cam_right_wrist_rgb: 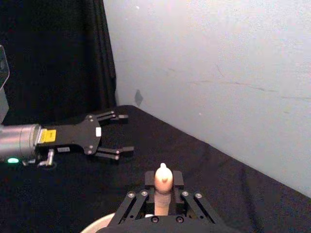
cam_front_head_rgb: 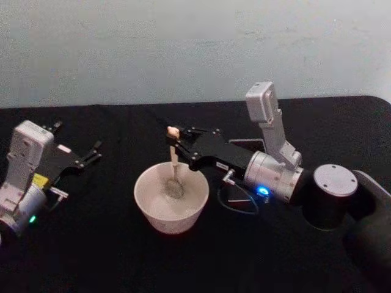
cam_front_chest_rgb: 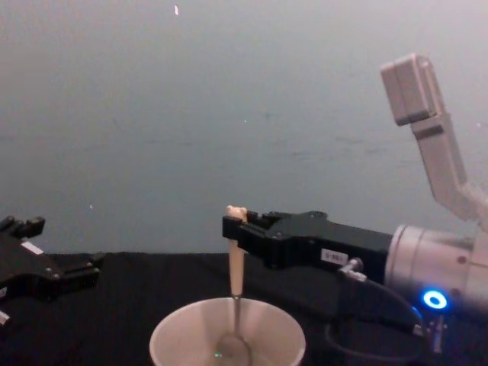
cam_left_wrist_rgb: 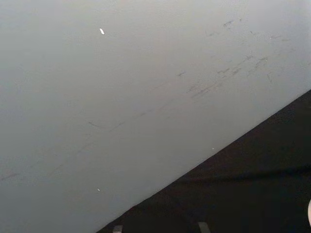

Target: Pick up the stirring spoon with one hand, stir inside the cup, then place it back in its original position.

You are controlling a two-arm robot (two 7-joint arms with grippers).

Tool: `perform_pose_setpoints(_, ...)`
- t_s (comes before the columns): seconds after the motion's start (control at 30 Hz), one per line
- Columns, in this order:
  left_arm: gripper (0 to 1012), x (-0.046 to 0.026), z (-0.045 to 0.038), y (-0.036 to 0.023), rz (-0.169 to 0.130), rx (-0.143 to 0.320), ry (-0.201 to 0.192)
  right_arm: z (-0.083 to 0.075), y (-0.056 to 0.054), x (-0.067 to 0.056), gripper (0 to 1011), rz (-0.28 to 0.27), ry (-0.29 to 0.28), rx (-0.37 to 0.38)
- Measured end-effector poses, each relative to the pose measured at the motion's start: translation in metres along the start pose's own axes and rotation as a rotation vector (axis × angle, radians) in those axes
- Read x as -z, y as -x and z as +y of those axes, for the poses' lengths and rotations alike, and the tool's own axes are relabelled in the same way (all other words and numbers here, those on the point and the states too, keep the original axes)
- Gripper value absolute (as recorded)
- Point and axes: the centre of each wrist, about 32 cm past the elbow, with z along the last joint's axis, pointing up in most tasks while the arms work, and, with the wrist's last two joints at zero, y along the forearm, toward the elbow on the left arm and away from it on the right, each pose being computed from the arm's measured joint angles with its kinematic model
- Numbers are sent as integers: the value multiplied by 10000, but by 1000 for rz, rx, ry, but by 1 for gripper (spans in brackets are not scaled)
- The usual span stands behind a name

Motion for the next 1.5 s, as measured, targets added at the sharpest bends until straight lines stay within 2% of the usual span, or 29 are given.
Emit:
perform_pose_setpoints(0.2,1001,0,0,0,0,0,0,-113,1,-18,212,-16,6,-2)
perform_pose_setpoints(0.47,1001,0,0,0,0,0,0,-282,104,-63,211,-29,-5,-56)
perform_pose_setpoints(0.77,1001,0,0,0,0,0,0,-273,180,-73,211,1,-28,-57)
perform_pose_setpoints(1.2,1001,0,0,0,0,0,0,-254,155,-87,211,41,-45,4)
perform_pose_setpoints(1.43,1001,0,0,0,0,0,0,-297,107,-147,211,59,-64,33)
perform_pose_setpoints(1.5,1001,0,0,0,0,0,0,-323,86,-200,211,64,-78,45)
